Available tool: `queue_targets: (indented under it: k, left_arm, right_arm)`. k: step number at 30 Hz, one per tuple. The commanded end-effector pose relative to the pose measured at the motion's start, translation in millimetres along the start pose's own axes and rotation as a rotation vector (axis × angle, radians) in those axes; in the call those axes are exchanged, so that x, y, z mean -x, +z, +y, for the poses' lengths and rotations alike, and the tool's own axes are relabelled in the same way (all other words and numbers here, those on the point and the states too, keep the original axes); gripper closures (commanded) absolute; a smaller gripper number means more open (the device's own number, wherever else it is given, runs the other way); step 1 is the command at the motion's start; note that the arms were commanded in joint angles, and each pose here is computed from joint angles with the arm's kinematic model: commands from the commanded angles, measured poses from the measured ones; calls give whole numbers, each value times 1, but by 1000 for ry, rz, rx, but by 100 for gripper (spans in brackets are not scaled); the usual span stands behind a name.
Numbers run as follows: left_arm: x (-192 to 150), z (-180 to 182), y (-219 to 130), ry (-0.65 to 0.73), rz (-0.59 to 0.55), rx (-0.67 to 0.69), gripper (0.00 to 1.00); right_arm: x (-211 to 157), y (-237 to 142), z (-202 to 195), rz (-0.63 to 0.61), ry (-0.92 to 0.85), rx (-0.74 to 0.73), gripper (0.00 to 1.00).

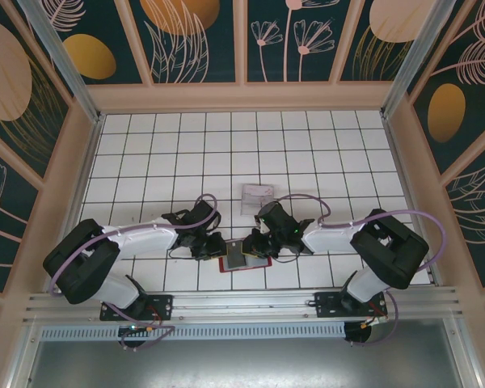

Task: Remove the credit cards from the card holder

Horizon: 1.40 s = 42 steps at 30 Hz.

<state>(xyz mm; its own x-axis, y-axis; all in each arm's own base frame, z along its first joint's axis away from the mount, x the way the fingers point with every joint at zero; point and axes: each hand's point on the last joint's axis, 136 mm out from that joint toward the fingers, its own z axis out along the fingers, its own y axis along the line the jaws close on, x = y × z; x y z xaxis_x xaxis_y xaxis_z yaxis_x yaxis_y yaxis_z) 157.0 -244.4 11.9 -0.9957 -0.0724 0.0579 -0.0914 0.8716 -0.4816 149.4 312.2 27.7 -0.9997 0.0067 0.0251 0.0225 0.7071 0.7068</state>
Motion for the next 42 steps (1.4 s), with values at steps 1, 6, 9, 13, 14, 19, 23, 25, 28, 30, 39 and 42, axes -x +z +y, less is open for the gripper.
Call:
queue_targets:
  k: [1, 6, 9, 13, 14, 19, 23, 25, 28, 30, 39, 42]
  left_arm:
    - [-13, 35, 16, -9, 43, 123, 80]
    - [-12, 35, 16, -9, 41, 126, 80]
    - [-13, 35, 16, -9, 42, 126, 80]
    - [-12, 35, 15, -7, 40, 127, 80]
    - [-13, 35, 15, -8, 39, 128, 80]
    - [-13, 35, 15, -8, 40, 129, 80]
    - [-12, 34, 15, -8, 36, 126, 80]
    - [-11, 33, 14, -8, 31, 126, 80]
    - [-7, 28, 7, -8, 8, 116, 80]
    - [-3, 23, 2, -5, -13, 111, 78]
    - [6, 0, -15, 3, -60, 68, 76]
    - [6, -2, -13, 5, -56, 71, 75]
  right_arm:
    - [1, -3, 3, -18, -20, -9, 82]
    - [1, -4, -4, -29, -8, -34, 82]
    - [1, -4, -9, -27, -7, -58, 83]
    - [1, -7, -7, -32, -13, -45, 82]
    - [1, -8, -6, -36, -12, -43, 82]
    - [3, -12, -5, -47, -9, -39, 80]
    - [2, -10, -7, -36, -9, -39, 80]
    - [1, -8, -6, -28, -12, -33, 80]
    - [1, -4, -10, -20, -6, -50, 80]
    - [0, -3, -14, -14, 0, -67, 81]
    - [-1, -1, -17, -6, 1, -81, 84]
    - [-2, -1, -16, -5, -1, -80, 85]
